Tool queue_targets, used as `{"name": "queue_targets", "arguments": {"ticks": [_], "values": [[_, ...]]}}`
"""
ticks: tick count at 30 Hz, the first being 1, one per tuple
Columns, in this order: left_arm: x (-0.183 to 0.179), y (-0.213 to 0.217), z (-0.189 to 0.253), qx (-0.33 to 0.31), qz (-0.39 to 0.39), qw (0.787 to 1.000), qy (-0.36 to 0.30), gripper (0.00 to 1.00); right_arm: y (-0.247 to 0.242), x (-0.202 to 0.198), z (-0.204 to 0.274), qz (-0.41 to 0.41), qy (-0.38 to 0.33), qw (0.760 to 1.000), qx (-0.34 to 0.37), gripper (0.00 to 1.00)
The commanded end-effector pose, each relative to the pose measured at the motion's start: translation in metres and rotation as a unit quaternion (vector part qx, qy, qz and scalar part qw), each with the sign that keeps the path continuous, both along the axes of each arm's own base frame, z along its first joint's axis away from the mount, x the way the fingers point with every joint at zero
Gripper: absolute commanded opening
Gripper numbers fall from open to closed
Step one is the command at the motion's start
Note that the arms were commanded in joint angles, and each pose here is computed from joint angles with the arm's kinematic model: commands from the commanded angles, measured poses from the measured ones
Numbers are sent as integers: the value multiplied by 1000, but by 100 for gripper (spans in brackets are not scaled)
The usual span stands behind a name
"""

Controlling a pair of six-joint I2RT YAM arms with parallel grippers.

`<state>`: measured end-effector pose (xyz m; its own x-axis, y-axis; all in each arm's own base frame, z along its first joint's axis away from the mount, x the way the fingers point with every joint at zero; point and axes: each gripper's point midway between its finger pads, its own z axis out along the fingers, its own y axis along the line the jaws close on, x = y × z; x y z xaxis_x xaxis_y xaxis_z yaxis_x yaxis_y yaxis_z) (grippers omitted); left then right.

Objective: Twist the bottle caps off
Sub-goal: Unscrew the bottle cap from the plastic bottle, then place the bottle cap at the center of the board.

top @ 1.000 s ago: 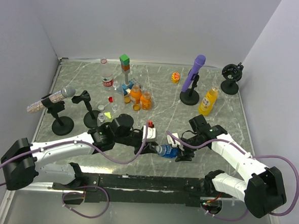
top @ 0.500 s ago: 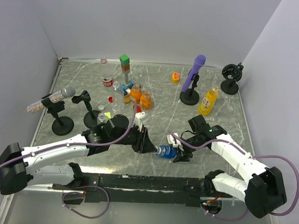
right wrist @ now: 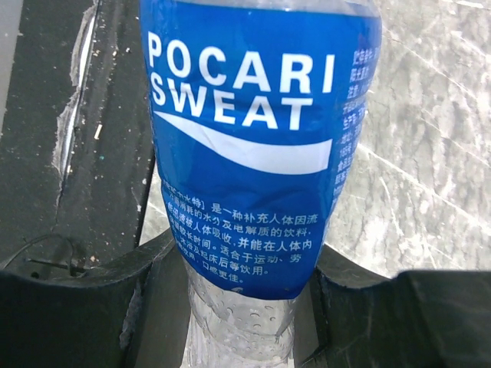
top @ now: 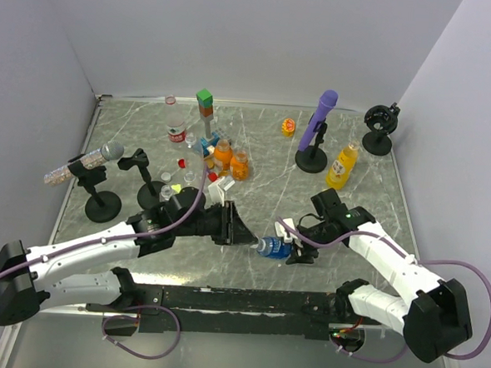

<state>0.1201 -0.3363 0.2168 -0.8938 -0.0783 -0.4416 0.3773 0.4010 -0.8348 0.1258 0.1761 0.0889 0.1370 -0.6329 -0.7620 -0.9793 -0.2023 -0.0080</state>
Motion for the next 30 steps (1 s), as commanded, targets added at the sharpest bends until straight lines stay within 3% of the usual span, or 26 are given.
{"name": "queue_targets", "arguments": {"ticks": [1,7,10,16,20,24,30], "values": [[1,-1,26,-44,24,998,35,1,-1,1,8,4,-23,1000,8,18],[3,21,7,49,30,998,-20,1,-3,6,10,-6,-36,999,2,18],[4,48,-18,120,55,989,-59,1,-5,9,12,-15,-43,999,3,18],[0,75,-60,191,81,974,-94,3,-5,10,12,-19,-42,999,3,18],[15,83,-87,262,109,953,-110,10,-6,11,12,-21,-40,999,1,19],[37,94,-113,344,152,918,-122,20,-7,12,12,-26,-40,999,3,19],[48,99,-153,425,161,884,-113,25,-9,13,14,-32,-42,999,7,19]]}}
